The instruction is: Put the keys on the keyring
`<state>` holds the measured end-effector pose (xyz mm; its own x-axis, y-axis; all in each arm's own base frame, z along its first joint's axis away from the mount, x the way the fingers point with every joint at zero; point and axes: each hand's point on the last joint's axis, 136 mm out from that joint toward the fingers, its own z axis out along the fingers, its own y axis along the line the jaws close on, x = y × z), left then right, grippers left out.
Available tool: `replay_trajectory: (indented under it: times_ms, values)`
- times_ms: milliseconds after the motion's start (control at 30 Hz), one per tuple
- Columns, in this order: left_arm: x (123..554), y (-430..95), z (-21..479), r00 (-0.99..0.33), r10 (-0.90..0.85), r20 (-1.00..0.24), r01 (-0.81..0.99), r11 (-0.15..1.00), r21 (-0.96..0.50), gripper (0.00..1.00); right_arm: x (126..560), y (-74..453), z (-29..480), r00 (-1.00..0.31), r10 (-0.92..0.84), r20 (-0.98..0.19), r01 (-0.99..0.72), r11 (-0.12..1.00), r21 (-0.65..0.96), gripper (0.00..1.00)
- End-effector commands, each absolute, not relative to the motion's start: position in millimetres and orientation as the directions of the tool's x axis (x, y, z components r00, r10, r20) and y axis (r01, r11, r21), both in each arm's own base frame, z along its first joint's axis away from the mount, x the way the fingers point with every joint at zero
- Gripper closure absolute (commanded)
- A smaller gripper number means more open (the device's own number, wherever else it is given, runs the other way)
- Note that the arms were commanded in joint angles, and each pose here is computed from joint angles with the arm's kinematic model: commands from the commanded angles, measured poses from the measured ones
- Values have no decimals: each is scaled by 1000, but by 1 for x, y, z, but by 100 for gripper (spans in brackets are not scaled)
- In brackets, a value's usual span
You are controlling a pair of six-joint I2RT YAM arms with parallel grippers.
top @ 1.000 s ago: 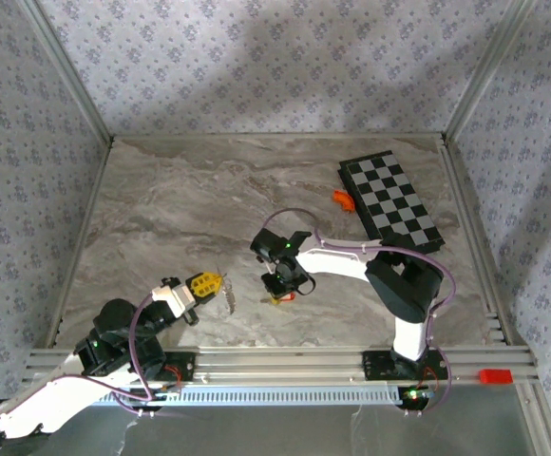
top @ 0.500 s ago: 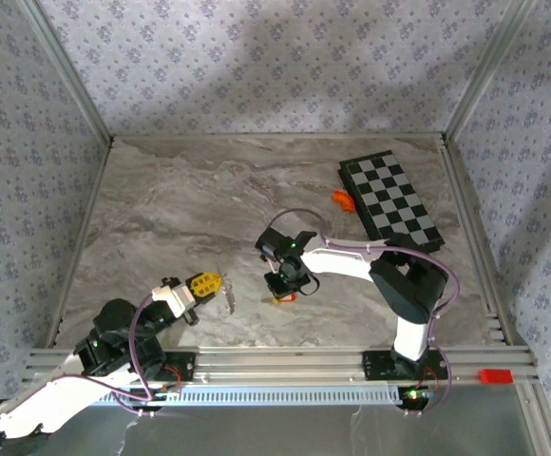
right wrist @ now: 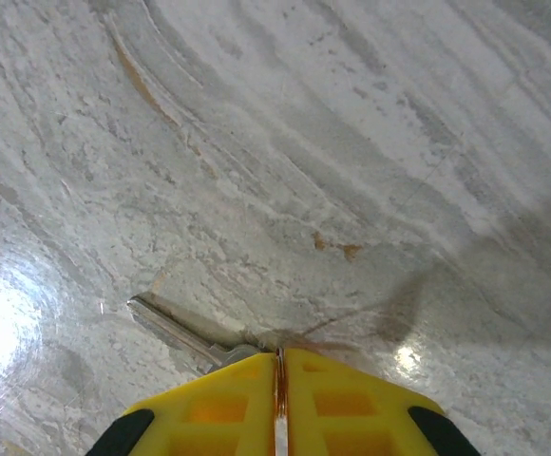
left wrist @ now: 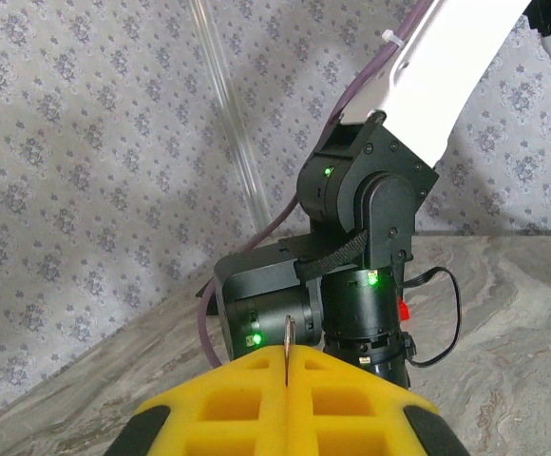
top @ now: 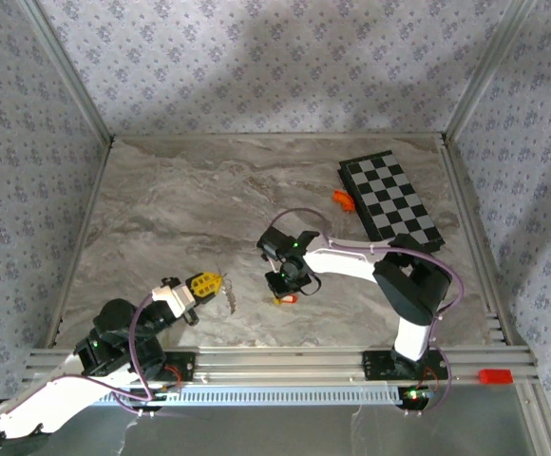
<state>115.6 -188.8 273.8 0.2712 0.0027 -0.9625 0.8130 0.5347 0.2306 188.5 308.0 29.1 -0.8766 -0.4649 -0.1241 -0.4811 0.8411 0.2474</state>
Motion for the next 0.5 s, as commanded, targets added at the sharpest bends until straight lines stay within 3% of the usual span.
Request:
replay_trajectory:
  times_ms: [0, 200, 467]
  values:
    - [111, -187, 286, 286, -45, -957, 820, 529, 220, 100, 188, 304, 35, -885, -448, -126, -465, 847, 257, 90]
    - [111, -187, 286, 287, -45, -957, 819, 530, 220, 100, 188, 304, 34, -883, -453, -124, -469, 846, 254, 93]
    - [111, -187, 285, 286, -44, -957, 819, 529, 221, 100, 188, 303, 32, -880, -460, -119, -475, 842, 255, 90]
